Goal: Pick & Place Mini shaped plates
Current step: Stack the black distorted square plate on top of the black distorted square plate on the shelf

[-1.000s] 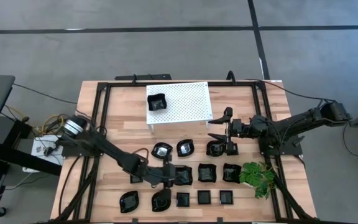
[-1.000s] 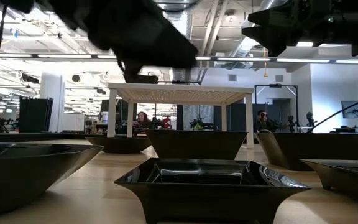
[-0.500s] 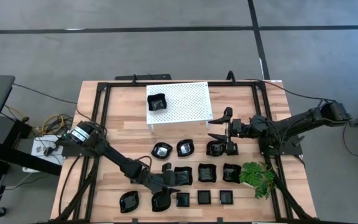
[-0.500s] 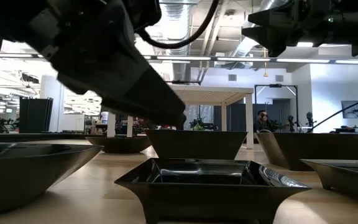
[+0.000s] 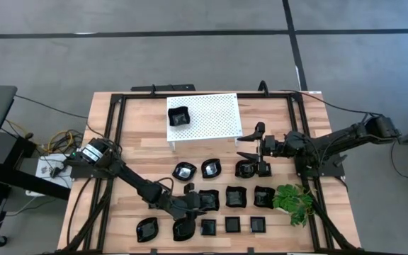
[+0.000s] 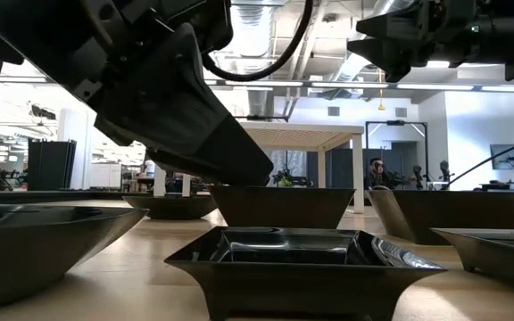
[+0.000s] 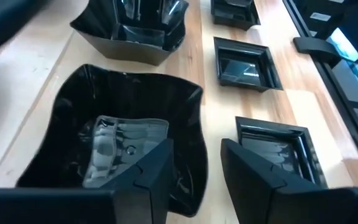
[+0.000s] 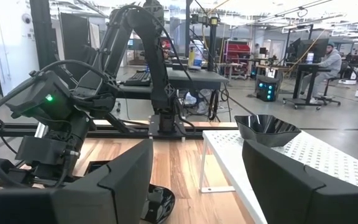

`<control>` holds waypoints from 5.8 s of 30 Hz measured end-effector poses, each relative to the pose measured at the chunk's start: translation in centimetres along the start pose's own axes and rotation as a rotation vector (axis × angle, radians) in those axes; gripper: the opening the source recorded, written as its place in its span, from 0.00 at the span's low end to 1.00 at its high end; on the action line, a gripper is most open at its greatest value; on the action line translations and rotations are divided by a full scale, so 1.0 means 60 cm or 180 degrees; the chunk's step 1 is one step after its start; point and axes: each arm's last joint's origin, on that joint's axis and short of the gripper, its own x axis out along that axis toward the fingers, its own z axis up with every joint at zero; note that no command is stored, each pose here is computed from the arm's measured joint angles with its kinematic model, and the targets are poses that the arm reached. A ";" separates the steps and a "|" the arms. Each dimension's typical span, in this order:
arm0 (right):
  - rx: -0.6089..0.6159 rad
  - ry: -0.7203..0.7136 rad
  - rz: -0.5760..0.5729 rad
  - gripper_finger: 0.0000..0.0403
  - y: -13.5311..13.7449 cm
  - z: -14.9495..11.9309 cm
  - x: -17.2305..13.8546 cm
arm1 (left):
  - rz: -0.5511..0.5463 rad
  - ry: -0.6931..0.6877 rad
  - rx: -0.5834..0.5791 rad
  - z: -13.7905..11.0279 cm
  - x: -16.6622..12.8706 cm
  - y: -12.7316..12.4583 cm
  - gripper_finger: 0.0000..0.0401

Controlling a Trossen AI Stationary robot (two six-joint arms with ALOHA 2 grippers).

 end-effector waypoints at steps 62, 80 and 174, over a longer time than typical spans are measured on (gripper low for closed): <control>0.0008 0.0002 0.0001 0.61 0.000 0.000 0.000 | -0.0103 -0.0191 0.0609 0.046 -0.019 -0.019 0.02; -0.0020 -0.0002 -0.0001 0.61 0.000 0.000 0.000 | 0.0863 -0.0586 0.1825 0.209 -0.206 0.055 0.02; -0.0062 0.1418 0.1144 0.55 0.128 0.011 0.046 | 0.0436 -0.0003 0.0587 0.106 -0.149 0.045 0.26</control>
